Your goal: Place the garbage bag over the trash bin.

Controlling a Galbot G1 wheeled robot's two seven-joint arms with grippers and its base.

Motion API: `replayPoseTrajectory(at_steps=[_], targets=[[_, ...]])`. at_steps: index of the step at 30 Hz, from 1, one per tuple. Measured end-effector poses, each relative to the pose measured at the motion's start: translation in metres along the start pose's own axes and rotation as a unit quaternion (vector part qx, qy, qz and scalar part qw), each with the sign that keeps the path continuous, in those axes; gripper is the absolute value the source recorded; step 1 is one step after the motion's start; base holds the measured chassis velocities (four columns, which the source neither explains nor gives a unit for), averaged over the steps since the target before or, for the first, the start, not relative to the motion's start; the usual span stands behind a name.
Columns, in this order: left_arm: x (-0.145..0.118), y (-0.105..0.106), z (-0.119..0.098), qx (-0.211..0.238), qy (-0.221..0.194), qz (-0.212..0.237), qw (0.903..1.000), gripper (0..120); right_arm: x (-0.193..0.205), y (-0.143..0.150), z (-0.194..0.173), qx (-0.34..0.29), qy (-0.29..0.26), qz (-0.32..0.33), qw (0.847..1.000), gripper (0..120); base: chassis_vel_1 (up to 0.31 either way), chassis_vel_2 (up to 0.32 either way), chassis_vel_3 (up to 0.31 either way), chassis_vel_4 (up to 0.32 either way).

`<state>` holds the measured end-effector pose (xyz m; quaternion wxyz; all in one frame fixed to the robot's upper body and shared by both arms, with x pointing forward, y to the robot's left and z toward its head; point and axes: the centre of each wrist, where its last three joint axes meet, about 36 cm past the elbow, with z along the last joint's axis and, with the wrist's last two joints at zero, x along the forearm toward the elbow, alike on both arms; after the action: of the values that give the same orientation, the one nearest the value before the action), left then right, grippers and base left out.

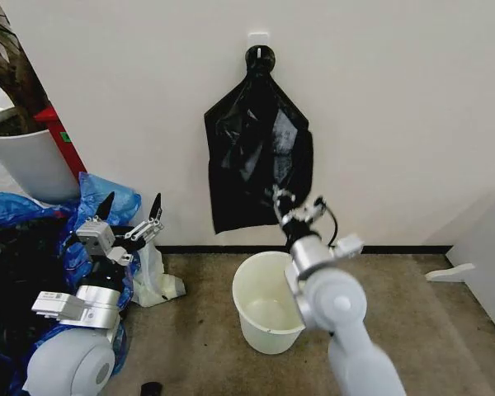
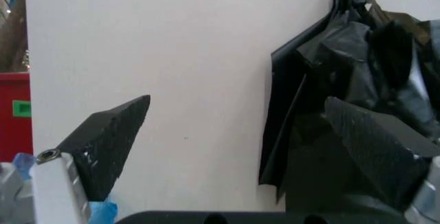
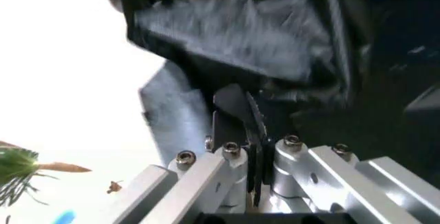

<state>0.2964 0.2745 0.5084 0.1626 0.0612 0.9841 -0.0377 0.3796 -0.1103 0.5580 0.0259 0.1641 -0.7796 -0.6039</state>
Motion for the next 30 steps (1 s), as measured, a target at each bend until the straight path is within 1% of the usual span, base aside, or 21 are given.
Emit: replayPoseTrajectory(at_steps=[4, 6, 8, 12, 14, 17, 19, 22, 25, 27, 28, 30], targets=[[-0.007, 0.003, 0.001, -0.004, 0.0, 0.017, 0.9998, 100, 0.009, -0.002, 0.013, 0.008, 0.02, 0.007, 1.0, 0, 0.0, 0.0, 0.0, 0.0], [-0.021, 0.008, -0.003, -0.017, 0.001, 0.048, 0.9987, 100, 0.018, -0.015, 0.027, 0.028, 0.032, 0.022, 0.999, 0, 0.0, 0.0, 0.0, 0.0], [-0.025, 0.009, -0.005, -0.02, 0.002, 0.054, 0.9983, 100, 0.019, -0.017, 0.029, 0.032, 0.033, 0.025, 0.999, 0, 0.0, 0.0, 0.0, 0.0], [-0.039, 0.01, -0.019, -0.034, 0.015, 0.101, 0.9942, 100, 0.02, -0.026, 0.035, 0.042, 0.037, 0.032, 0.998, 0, 0.0, 0.0, 0.0, 0.0], [-0.04, 0.01, -0.02, -0.034, 0.016, 0.103, 0.9939, 100, 0.02, -0.026, 0.035, 0.042, 0.038, 0.032, 0.998, 0, 0.0, 0.0, 0.0, 0.0], [-0.046, 0.008, -0.028, -0.037, 0.022, 0.119, 0.9919, 100, 0.016, -0.026, 0.035, 0.045, 0.037, 0.029, 0.998, 0, 0.0, 0.0, 0.0, 0.0], [-0.054, 0.009, -0.036, -0.047, 0.026, 0.136, 0.9893, 100, 0.012, -0.025, 0.034, 0.048, 0.036, 0.025, 0.998, 0, 0.0, 0.0, 0.0, 0.0], [-0.06, 0.011, -0.04, -0.057, 0.025, 0.142, 0.9879, 100, 0.01, -0.024, 0.034, 0.049, 0.036, 0.022, 0.998, 0, 0.0, 0.0, 0.0, 0.0], [-0.076, 0.018, -0.047, -0.086, 0.024, 0.149, 0.9847, 100, 0.005, -0.023, 0.037, 0.05, 0.042, 0.018, 0.998, 0, 0.0, 0.0, 0.0, 0.0], [-0.08, 0.019, -0.047, -0.09, 0.026, 0.151, 0.9841, 100, 0.005, -0.023, 0.037, 0.05, 0.043, 0.018, 0.998, 0, 0.0, 0.0, 0.0, 0.0], [-0.095, 0.02, -0.045, -0.101, 0.027, 0.16, 0.9816, 100, 0.005, -0.022, 0.036, 0.05, 0.043, 0.016, 0.998, 0, 0.0, 0.0, 0.0, 0.0], [-0.111, 0.017, -0.05, -0.101, 0.028, 0.172, 0.9795, 100, 0.005, -0.02, 0.034, 0.049, 0.043, 0.014, 0.998, 0, 0.0, 0.0, 0.0, 0.0]])
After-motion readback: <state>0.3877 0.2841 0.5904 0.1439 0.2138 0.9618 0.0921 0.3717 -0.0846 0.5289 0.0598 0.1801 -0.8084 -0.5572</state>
